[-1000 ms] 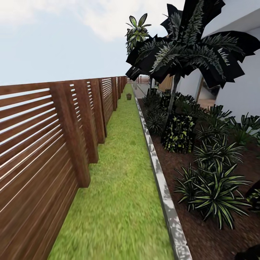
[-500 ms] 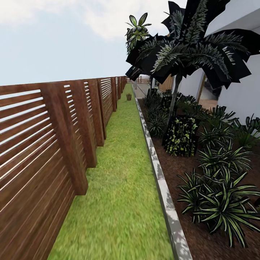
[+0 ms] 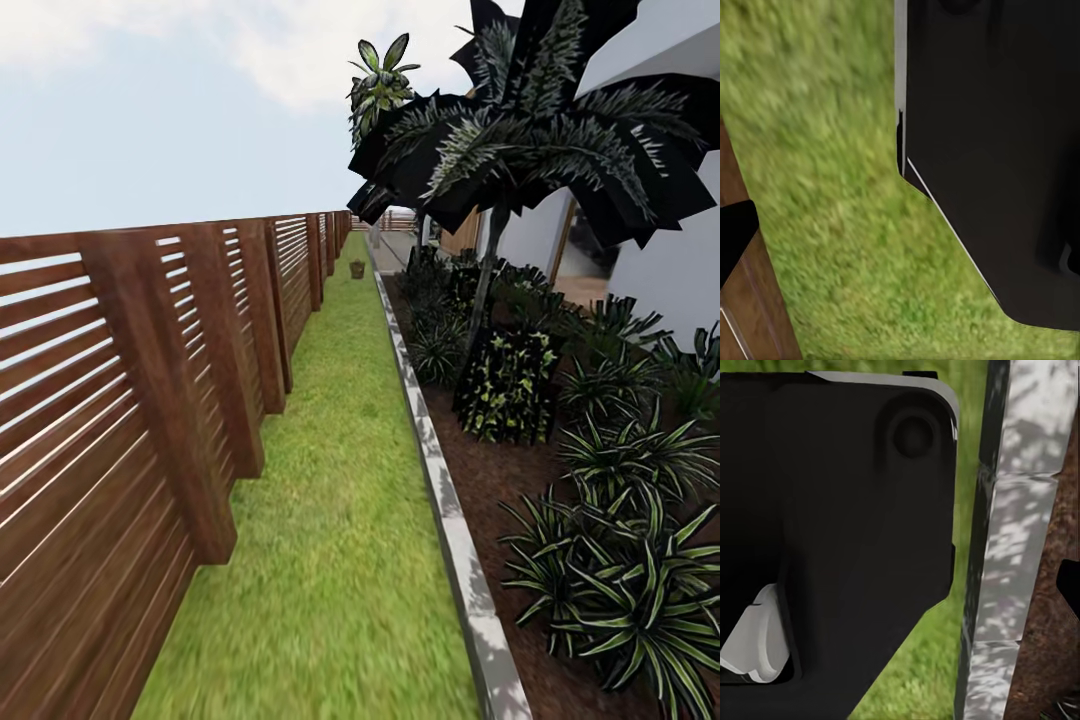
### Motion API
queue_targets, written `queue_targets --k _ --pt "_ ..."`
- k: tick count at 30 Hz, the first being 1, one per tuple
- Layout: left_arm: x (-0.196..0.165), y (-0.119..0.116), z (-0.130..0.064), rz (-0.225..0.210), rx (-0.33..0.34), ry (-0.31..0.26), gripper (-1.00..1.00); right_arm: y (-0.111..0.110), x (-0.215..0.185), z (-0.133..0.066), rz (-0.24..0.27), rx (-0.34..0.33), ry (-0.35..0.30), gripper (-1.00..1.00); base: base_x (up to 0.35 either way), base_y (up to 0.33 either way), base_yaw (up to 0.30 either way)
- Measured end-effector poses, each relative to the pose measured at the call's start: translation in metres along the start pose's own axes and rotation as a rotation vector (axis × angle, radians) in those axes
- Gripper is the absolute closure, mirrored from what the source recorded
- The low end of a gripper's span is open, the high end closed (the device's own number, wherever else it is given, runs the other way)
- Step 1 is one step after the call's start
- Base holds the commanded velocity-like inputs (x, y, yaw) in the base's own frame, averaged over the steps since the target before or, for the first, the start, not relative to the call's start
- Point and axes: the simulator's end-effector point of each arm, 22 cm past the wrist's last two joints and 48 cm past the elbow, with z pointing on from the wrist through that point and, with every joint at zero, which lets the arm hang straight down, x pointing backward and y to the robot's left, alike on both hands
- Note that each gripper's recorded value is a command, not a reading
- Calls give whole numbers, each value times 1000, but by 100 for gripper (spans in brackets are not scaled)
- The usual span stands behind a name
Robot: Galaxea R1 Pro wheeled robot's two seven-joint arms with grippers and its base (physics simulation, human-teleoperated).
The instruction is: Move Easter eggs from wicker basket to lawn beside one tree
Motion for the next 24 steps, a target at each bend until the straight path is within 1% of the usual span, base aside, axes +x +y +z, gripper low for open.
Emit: queue_targets --k 24 --pt "0 0 0 0 0 0 -100 1 0 0 0 -1 -1 -100 323 0 0"
